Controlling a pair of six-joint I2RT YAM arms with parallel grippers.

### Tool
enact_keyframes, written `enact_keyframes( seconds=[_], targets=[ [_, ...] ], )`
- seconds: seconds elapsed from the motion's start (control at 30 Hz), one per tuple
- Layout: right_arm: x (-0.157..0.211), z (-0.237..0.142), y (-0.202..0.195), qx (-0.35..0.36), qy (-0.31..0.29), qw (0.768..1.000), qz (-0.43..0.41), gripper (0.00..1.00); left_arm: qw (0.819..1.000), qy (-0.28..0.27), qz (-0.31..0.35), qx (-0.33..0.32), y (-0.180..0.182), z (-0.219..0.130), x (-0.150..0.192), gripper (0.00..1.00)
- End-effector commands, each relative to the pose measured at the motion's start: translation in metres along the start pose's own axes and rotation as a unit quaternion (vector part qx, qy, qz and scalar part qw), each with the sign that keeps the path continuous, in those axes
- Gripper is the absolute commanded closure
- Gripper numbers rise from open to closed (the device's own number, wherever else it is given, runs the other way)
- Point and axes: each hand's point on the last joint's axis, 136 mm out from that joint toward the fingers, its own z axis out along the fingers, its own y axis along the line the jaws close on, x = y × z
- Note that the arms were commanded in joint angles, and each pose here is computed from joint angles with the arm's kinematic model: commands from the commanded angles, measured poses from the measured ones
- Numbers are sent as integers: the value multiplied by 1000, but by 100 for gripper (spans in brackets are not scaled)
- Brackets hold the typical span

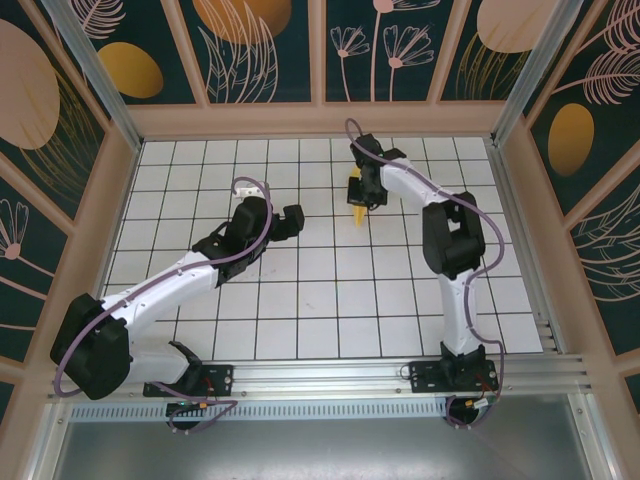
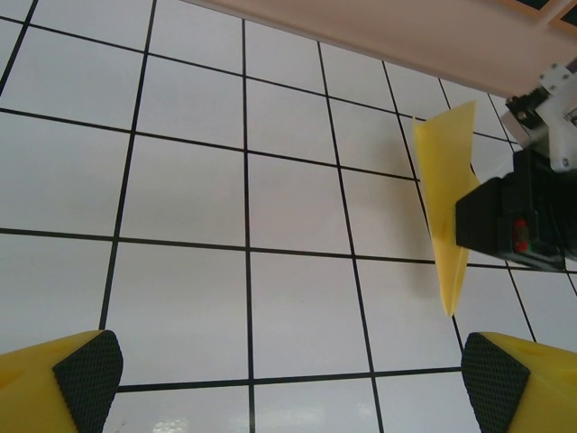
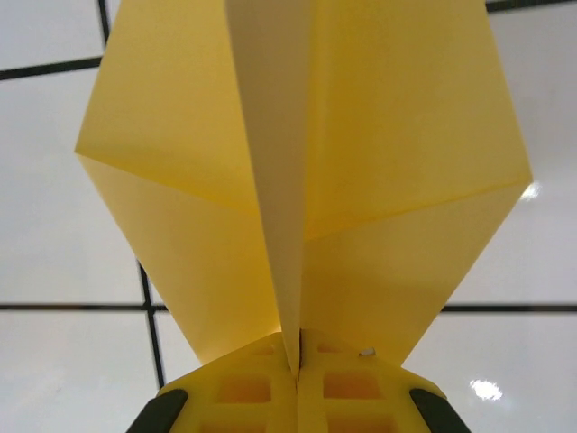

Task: Fold a paper plane with a square sheet of paper (fold left side to right side)

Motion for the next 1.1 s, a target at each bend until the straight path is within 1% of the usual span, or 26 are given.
enact_keyframes(
  seconds=[0.0, 0.17, 0.37, 0.5, 0.57, 0.6, 0.7, 0.87, 0.97, 1.07],
  targets=[
    [3, 3, -6, 23, 35, 999, -33, 99, 1000, 6, 11, -2, 0, 1, 1, 1],
    [3, 20, -10, 32, 53, 997, -43, 98, 1000, 16, 15, 3, -4, 6, 4, 2],
    [2, 30, -9, 24, 58, 997, -51, 97, 1000, 20, 15, 6, -7, 10, 4, 1],
    [1, 29, -8, 21, 61, 996, -55, 90, 1000, 23, 17, 8, -8, 11, 6, 2],
    [-1, 23, -7, 21, 59, 997, -54, 84, 1000, 25, 17, 8, -8, 12, 7, 1],
    [-3, 19, -6, 21, 56, 997, -55, 80, 1000, 23, 17, 10, -9, 11, 5, 1],
    [-9, 3, -7, 28, 45, 997, -54, 74, 1000, 20, 18, 8, -10, 11, 3, 1],
    [-17, -38, -3, 28, 21, 998, -54, 65, 1000, 7, 17, 10, -12, 8, -7, 1],
    [-23, -76, -4, 37, -15, 998, -55, 57, 1000, -8, 16, 6, -9, 5, -17, 1],
    [-27, -116, -9, 39, -62, 996, -46, 53, 999, -28, 13, -11, 3, 1, -31, 1]
  ],
)
